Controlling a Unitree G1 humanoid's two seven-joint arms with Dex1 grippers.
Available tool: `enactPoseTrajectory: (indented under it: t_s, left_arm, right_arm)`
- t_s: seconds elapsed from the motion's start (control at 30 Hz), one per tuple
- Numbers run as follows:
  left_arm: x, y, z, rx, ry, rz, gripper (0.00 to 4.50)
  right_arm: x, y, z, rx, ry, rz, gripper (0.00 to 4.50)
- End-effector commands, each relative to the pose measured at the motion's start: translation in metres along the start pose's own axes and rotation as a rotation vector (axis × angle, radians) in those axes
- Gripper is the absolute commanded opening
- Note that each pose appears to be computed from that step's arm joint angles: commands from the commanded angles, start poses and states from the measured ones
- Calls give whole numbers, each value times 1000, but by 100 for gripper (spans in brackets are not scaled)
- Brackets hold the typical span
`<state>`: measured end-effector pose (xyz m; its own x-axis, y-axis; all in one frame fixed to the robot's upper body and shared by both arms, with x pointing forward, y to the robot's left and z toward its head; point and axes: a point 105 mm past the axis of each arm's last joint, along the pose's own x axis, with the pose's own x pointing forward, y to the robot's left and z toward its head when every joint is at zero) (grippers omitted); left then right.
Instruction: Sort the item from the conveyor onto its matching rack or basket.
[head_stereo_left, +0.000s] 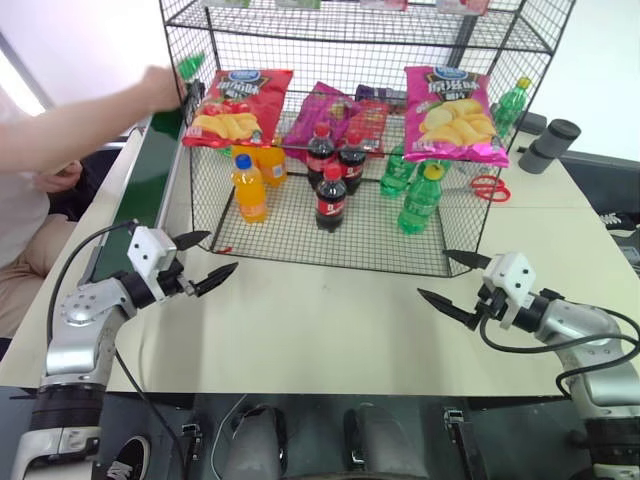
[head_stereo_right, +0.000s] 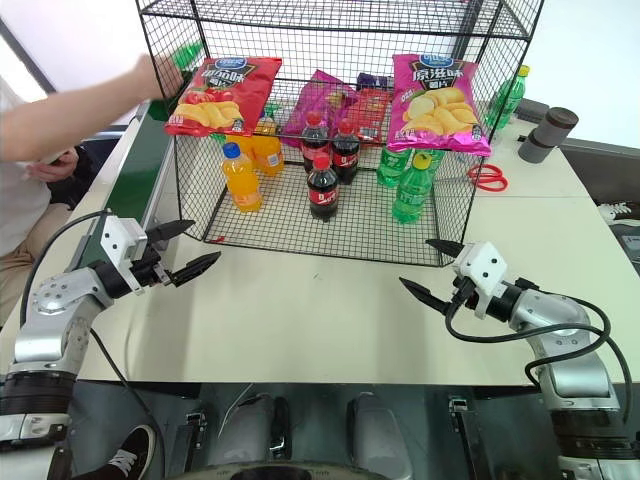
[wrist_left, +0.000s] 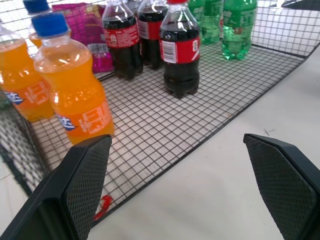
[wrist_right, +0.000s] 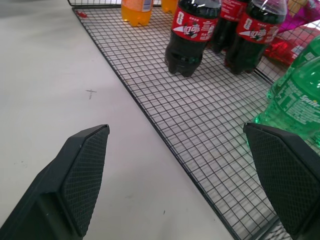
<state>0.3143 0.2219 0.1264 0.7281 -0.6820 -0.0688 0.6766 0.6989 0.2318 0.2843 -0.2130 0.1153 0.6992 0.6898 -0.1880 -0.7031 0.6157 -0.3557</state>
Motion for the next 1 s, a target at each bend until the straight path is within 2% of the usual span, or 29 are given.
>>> enactPoseTrajectory:
  t_s: [0.03, 0.4, 0.53, 1.0]
  left_arm:
    - [-4, 2, 13, 20, -41, 7, 450]
    - [-7, -3, 10, -45, -26, -43, 450]
    - [-8, -7, 17, -65, -68, -77, 450]
    - [-23, -10, 15, -104, -61, -68, 450]
  right_arm:
    - [2, -5, 10, -46, -30, 4, 447]
    - [2, -2, 10, -54, -27, 12, 447]
    - [2, -3, 11, -46, -31, 6, 447]
    - [7, -2, 14, -48, -38, 32, 447]
